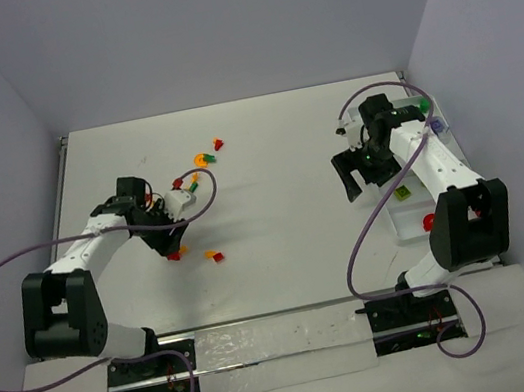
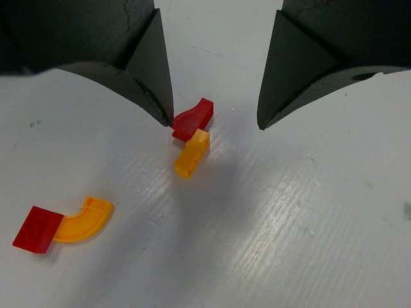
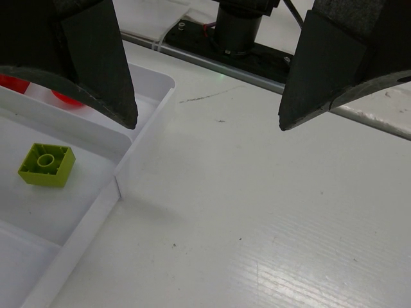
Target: Sort the legos into containers by color
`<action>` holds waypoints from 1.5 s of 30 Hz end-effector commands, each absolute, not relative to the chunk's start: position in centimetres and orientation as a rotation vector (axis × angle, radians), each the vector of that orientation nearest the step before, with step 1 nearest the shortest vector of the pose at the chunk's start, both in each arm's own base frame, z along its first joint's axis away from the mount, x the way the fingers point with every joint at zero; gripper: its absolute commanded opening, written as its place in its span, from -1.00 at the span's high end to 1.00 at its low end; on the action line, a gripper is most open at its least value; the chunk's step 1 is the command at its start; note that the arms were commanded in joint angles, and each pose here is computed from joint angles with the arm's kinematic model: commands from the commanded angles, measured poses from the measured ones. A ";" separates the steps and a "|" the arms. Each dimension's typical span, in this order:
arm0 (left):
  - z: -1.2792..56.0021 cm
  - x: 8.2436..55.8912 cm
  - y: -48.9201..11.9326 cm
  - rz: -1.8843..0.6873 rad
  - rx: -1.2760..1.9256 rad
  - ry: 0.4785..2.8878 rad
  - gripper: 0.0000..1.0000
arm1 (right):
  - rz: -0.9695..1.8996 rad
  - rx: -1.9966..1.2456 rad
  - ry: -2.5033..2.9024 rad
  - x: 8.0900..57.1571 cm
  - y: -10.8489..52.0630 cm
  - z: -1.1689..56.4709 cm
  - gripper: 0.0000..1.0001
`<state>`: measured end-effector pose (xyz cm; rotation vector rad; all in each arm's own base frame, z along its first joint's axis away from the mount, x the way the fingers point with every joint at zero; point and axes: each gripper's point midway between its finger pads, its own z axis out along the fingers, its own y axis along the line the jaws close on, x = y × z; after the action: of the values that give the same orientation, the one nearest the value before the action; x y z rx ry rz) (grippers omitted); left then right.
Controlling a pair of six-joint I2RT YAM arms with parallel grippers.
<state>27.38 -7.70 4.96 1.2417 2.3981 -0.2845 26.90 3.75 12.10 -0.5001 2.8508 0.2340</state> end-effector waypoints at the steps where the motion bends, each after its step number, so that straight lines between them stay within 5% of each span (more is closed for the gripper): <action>1: 5.8 29.5 -8.3 -0.266 1.282 2.321 -0.26 | 0.236 -0.496 2.831 27.0 4.0 12.4 -0.95; 29: 1.2 27.9 -9.1 -0.211 1.422 2.342 0.11 | 0.256 -0.499 2.857 27.1 4.1 12.1 -0.93; 34: 1.8 28.2 -9.2 -0.209 1.399 2.361 0.45 | 0.285 -0.492 2.831 28.0 4.8 12.8 -0.91; 36: 2.9 29.4 -9.6 -0.209 1.358 2.359 0.93 | 0.318 -0.493 2.797 28.7 5.6 13.4 -0.90; 37: 3.7 30.0 -9.9 -0.214 1.327 2.357 0.99 | 0.336 -0.484 2.772 29.2 6.1 13.9 -0.90; 45: 15.8 37.0 -15.4 -0.419 0.771 2.231 1.00 | 0.713 -0.364 2.512 33.5 12.5 19.6 -0.90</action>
<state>32.82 -11.43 7.38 1.1249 2.3608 -0.2575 30.03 8.02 14.90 -0.4375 2.7238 0.4504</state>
